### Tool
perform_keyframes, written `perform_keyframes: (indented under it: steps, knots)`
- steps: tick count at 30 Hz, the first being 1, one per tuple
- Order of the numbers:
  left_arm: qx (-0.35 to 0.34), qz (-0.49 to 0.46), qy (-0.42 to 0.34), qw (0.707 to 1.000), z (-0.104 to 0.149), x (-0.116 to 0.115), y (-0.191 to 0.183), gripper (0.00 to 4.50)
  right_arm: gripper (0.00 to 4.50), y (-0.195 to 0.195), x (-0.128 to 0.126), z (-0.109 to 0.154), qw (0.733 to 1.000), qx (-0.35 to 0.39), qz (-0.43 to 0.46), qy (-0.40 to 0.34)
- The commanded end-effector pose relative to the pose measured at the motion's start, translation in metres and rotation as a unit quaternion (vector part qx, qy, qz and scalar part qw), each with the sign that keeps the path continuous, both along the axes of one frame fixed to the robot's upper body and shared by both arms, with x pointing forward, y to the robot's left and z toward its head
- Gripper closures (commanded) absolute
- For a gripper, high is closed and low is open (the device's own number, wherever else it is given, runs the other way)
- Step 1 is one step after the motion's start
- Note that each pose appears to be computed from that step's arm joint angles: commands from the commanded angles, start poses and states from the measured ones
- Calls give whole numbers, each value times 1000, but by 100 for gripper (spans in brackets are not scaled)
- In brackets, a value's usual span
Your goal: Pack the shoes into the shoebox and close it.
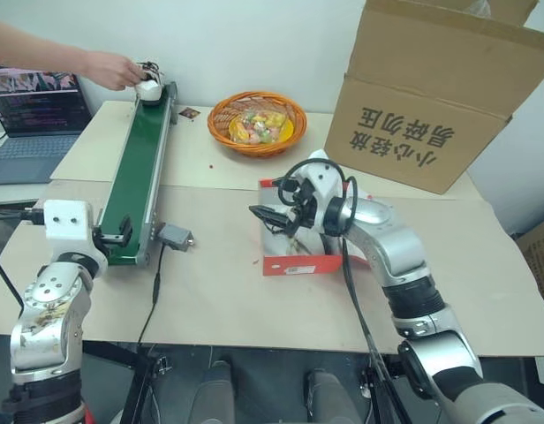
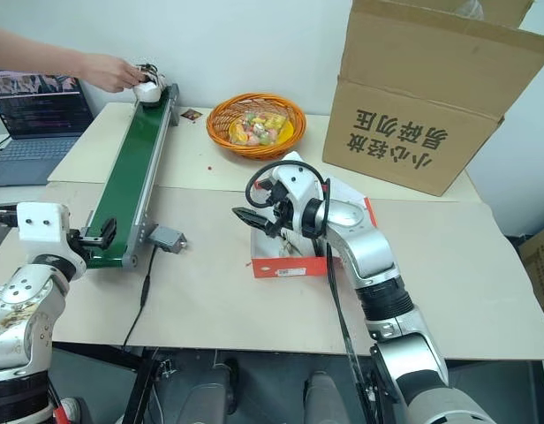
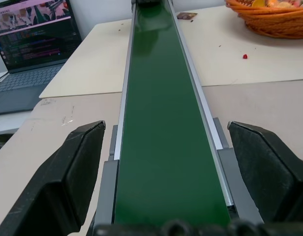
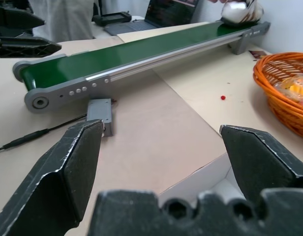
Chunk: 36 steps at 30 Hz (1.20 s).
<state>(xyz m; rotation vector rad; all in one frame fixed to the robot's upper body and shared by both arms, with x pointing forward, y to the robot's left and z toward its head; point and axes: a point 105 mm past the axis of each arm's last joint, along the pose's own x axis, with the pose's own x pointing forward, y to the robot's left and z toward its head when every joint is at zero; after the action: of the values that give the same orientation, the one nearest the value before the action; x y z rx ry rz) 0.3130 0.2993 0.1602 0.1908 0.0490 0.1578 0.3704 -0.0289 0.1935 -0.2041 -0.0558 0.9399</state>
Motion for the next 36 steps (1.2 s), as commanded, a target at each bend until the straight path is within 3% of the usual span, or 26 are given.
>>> perform_keyframes:
  steps: [1, 4, 20, 36]
  knots:
    - [23, 2, -41, 999, 21, 3, -1, 23, 1, -12, 9, 13, 999, 16, -37, -10]
    - [25, 4, -43, 999, 21, 3, 0, 23, 1, -22, 18, 2, 997, 7, -79, 5]
    - [25, 9, -39, 999, 17, 3, 4, 23, 1, -12, 11, 5, 998, 25, -62, 8]
    - [-18, -3, -6, 1000, -29, 13, -3, 23, 1, -12, 12, 9, 997, 35, -66, 7]
